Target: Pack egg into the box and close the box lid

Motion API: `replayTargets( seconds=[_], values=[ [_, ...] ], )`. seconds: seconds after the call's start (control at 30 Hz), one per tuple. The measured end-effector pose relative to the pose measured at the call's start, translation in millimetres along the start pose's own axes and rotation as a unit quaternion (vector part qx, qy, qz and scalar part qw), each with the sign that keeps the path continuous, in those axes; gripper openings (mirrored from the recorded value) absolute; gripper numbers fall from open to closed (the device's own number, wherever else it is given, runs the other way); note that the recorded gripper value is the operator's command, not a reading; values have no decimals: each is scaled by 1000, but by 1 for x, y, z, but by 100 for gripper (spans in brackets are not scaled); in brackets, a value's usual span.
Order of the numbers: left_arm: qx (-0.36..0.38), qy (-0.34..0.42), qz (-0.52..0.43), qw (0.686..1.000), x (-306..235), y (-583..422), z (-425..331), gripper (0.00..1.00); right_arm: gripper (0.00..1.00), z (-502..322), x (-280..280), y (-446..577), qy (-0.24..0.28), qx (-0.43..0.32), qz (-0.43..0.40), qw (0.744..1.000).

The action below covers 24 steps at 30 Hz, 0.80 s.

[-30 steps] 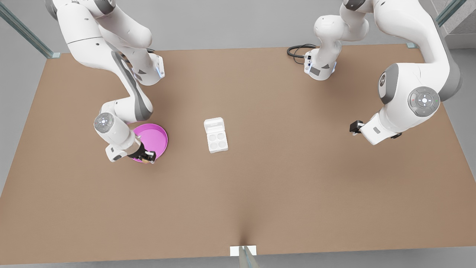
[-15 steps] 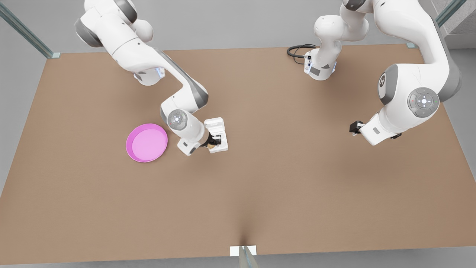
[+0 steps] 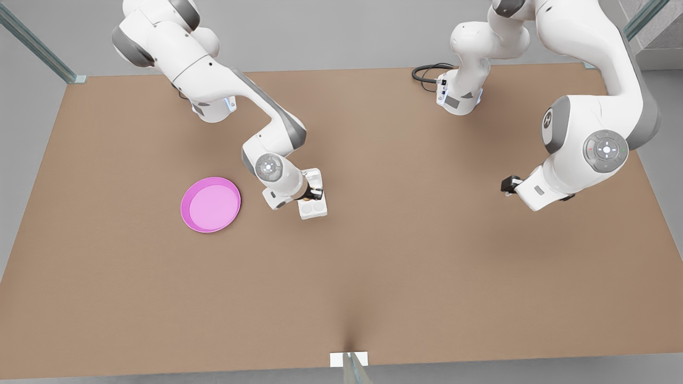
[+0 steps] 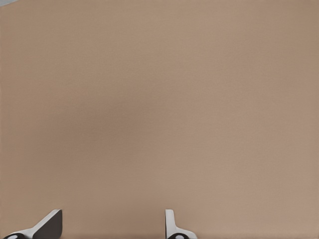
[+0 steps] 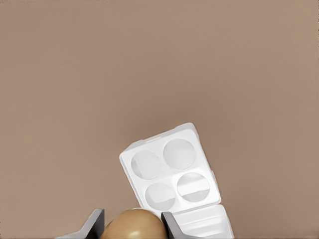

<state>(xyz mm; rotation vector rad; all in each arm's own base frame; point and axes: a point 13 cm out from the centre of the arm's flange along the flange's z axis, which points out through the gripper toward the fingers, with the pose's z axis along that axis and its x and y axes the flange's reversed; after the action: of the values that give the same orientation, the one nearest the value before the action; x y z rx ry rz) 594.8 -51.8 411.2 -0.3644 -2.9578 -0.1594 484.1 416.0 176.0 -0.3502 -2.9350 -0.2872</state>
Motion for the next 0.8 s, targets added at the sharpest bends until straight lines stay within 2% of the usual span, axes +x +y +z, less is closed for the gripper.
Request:
replayTargets(
  seconds=[0.1, 0.13, 0.2, 0.27, 0.3, 0.33, 0.47, 0.5, 0.57, 0.6, 0.63, 0.67, 0.7, 0.73, 0.77, 0.8],
  values=[
    [0, -1, 0, 1000, 0, 0, 0, 100, 45, 6, 6, 2, 1, 1, 13, 1000],
    [0, -1, 0, 1000, 0, 0, 0, 100, 51, 7, 7, 3, 0, 1, 17, 1000],
    [0, -1, 0, 1000, -1, 0, 0, 100, 52, 7, 8, 4, -1, 0, 27, 1000],
    [0, -1, 0, 1000, -1, 0, 1, 100, 49, 12, 9, 0, 1, 4, 37, 999],
    [0, 0, 0, 1000, -2, 0, 2, 100, 82, 14, 10, -2, 2, 5, 42, 999],
    [0, 1, 0, 1000, -2, 0, 3, 100, 88, 15, 11, -3, 2, 7, 47, 999],
    [0, 1, 0, 1000, -3, 0, 5, 100, 92, 16, 10, -5, 0, 7, 63, 998],
    [0, 1, 0, 1000, -3, 0, 5, 100, 100, 16, 10, -5, 0, 7, 67, 998],
    [0, 1, 0, 1000, -3, 0, 5, 100, 100, 7, 5, 2, -6, 0, 72, 997],
    [0, 1, 0, 1000, -3, 0, 5, 100, 100, -15, -11, 14, -23, -16, 71, 997],
    [0, 1, 0, 1000, -3, 0, 5, 100, 100, -64, -50, 20, -51, -41, 79, 995],
    [0, 1, 0, 1000, -4, 0, 5, 100, 100, -154, -118, 3, -93, -75, 103, 988],
    [0, 2, 1, 1000, -4, 0, 6, 100, 100, -248, -185, -63, -138, -90, 142, 976],
    [0, 3, 1, 1000, -5, 0, 8, 100, 100, -320, -215, -143, -177, -69, 174, 966],
    [-1, 10, 3, 1000, -6, -2, 14, 100, 100, -349, -215, -205, -192, -27, 192, 962],
    [-7, 30, 23, 999, -8, -32, 26, 68, 100, -344, -205, -251, -178, 13, 200, 963]
  ],
)
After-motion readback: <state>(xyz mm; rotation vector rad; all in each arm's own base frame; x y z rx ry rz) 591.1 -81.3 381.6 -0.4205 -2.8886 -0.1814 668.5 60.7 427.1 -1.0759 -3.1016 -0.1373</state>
